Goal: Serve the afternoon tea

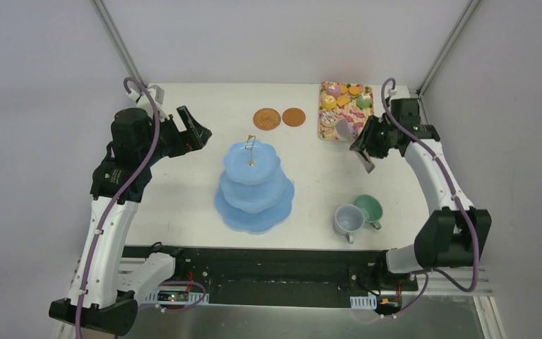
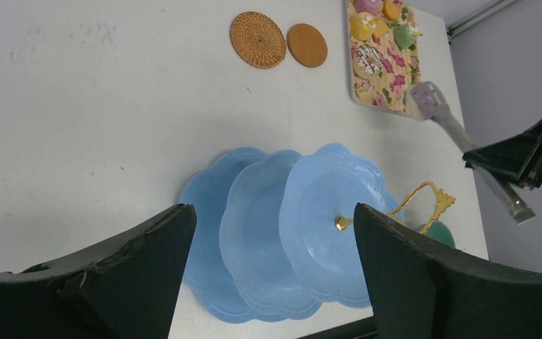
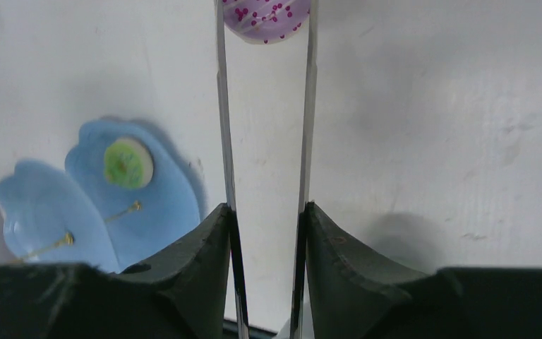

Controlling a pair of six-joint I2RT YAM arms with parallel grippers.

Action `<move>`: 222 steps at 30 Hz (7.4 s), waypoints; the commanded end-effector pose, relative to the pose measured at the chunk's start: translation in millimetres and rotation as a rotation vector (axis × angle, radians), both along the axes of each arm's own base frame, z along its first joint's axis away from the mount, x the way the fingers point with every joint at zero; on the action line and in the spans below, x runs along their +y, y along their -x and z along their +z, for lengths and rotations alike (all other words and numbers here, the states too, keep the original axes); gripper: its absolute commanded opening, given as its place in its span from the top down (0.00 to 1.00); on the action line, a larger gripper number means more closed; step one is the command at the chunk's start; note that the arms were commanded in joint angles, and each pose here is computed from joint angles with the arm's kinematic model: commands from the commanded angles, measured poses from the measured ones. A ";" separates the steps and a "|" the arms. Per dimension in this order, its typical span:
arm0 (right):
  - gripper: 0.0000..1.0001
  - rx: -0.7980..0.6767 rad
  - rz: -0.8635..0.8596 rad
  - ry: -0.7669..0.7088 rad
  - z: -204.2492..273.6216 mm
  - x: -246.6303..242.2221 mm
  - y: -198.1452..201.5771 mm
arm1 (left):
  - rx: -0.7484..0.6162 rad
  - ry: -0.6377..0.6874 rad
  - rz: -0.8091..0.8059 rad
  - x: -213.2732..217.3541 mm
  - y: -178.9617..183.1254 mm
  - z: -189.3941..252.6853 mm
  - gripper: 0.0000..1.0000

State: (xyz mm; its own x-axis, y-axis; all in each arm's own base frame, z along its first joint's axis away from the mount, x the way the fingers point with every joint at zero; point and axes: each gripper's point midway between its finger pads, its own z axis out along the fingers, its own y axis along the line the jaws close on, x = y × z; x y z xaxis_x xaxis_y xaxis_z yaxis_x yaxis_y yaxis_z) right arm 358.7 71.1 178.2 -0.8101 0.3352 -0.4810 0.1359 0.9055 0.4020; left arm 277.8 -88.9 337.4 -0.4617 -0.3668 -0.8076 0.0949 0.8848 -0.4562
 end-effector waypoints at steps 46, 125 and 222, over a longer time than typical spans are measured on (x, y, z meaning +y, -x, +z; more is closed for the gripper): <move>0.48 0.089 0.673 -0.089 -63.1 177.3 181.1 | -0.011 0.082 -0.026 -10.2 3.5 5.0 0.15; 0.40 0.003 0.101 0.057 -44.0 41.5 -108.7 | -0.011 0.035 0.004 -3.2 -8.7 1.3 0.14; 0.66 -0.061 0.891 -0.115 -50.5 248.4 273.3 | 0.027 0.086 -0.023 -7.7 23.6 -6.5 0.15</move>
